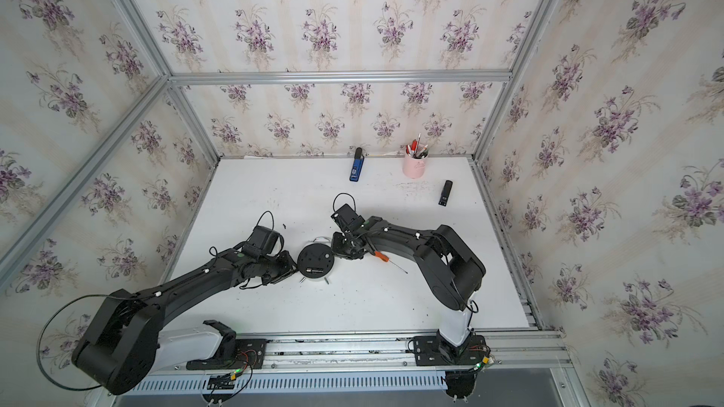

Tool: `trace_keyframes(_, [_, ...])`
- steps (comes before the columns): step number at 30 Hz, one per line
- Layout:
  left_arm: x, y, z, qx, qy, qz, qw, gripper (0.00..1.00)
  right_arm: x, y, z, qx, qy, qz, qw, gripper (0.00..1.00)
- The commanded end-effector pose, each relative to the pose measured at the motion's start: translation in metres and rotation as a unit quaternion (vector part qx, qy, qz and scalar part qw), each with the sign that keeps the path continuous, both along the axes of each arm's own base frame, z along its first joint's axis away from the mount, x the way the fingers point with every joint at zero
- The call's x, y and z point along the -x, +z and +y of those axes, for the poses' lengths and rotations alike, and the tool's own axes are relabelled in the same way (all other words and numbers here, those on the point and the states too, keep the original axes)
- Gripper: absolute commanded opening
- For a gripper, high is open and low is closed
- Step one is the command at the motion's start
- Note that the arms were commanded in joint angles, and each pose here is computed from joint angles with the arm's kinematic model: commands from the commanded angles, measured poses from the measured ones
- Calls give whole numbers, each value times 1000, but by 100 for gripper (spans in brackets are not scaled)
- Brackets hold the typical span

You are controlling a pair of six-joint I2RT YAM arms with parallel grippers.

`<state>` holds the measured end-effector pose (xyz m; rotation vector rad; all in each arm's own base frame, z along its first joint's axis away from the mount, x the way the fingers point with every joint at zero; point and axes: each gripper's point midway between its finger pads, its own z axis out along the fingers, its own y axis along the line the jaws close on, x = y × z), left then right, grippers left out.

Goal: Remove the battery from the alarm
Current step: Adjust the alarm at the center of the board, then pick up the screwdriver from the center of the board.

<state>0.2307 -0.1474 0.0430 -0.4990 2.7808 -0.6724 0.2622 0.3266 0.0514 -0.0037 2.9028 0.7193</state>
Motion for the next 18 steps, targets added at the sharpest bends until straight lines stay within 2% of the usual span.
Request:
trace_keyframes(1, [3,14,7,-19,-7,-8,1000,39,3,17,-23,9,11,-13,1000,27])
trace_keyframes(2, [4,24,13,-33,-11,-14,999,46,3,30,-33,12,15,-30,999,35])
trace_keyframes(4, [1,52,23,-57,-15,-41,997,67,4,52,-57,39,35,-64,997,58])
trace_keyframes(6, [-9,92,20,-46,-28,-96,994,81,7,61,-89,94,64,-88,990,75])
trace_keyframes(9, [-29,141,-15,27,-90,-178,980,91,14,53,-119,149,124,-90,977,80])
trace_keyframes(11, [-36,155,-37,66,-134,-190,970,93,17,39,-131,186,158,-79,966,80])
trace_keyframes(15, [-50,154,-49,68,-150,-183,969,94,6,14,-153,269,176,-71,944,80])
trace_keyframes(18, [-53,153,-49,64,-151,-182,970,95,-2,6,-148,256,190,-67,945,79])
